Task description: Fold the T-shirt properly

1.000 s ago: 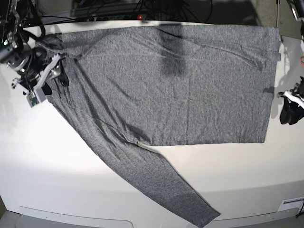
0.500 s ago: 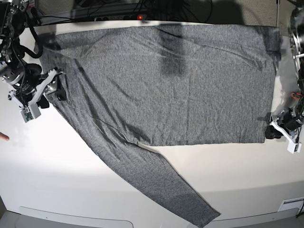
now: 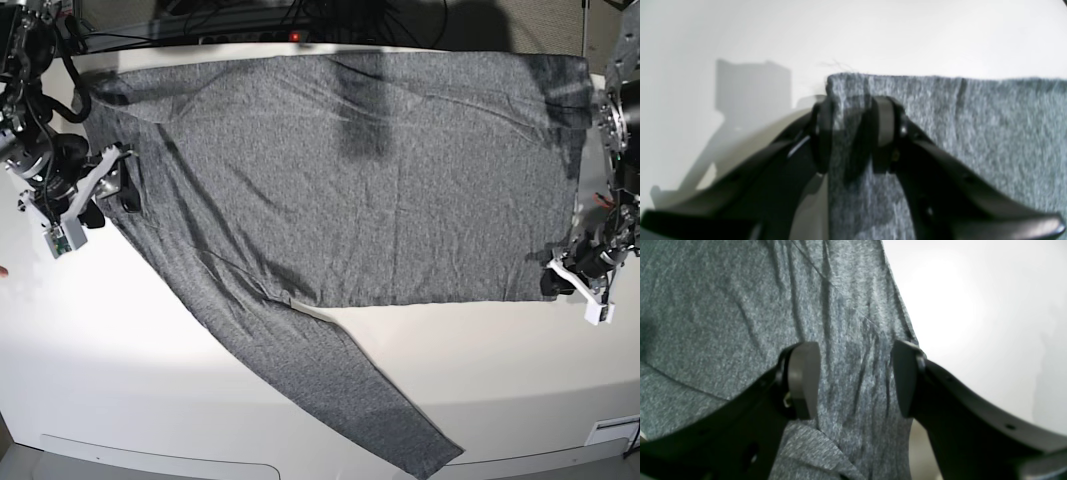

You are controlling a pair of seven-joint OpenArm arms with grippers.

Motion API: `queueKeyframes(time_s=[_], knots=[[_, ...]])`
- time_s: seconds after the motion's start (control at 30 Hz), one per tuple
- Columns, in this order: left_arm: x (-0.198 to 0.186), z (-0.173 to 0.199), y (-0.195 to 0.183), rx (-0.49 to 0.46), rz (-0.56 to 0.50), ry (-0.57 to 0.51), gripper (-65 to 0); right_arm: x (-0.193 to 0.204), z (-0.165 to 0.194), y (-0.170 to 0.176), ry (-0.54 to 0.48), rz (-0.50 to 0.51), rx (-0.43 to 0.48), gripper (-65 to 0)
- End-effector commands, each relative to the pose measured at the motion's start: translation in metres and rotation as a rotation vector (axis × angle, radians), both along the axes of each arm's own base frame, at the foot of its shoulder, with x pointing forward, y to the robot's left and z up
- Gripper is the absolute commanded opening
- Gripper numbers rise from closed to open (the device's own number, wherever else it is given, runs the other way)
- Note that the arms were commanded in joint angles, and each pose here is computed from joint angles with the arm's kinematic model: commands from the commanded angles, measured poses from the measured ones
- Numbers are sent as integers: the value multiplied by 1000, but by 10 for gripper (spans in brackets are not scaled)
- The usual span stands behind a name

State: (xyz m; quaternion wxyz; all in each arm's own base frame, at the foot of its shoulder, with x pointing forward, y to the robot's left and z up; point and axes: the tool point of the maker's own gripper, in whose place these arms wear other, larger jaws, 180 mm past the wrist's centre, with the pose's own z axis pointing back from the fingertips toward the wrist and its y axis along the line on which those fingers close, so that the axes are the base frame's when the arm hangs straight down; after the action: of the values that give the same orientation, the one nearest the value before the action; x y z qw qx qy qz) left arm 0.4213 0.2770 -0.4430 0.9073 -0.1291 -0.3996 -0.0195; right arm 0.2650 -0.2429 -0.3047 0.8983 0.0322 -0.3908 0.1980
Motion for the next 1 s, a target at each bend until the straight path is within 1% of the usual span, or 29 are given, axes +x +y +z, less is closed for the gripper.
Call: queueKeyframes(time_s=[0.0,0.1,0.17,0.23,0.43,0.53,0.7,0.77,0.9,0.97], knots=[[5,5,-1,7,-16,5,-459,8,14,-1,-48,14,-7,-303],[3,2,-3,9,-22,23,-470,9,15,-1,-51,14,-7,-303],[-1,-1,-3,12,-27,49,-498,9,15,-1,-51,14,-8,-303],[-4,-4,-3,14,-32,69,-513,9,15,0,-53,14,-7,-303],[-15,-15,-9,20,-55,153,-513,15,21,0,-75,14,-7,-303],[-16,-16,-10,19,-59,162,-513,18,23,0,-83,14,-7,-303],[-15,-15,-12,-11,-42,162,-512,17,23,0,-83,14,-7,-303],[-14,-14,-12,-12,-41,159,-503,18,23,0,-84,14,-7,-303],[-8,-7,-1,14,-32,110,-427,18,23,0,-83,14,-7,-303],[-9,-5,8,32,-27,106,-417,17,23,0,-83,14,-7,-303]])
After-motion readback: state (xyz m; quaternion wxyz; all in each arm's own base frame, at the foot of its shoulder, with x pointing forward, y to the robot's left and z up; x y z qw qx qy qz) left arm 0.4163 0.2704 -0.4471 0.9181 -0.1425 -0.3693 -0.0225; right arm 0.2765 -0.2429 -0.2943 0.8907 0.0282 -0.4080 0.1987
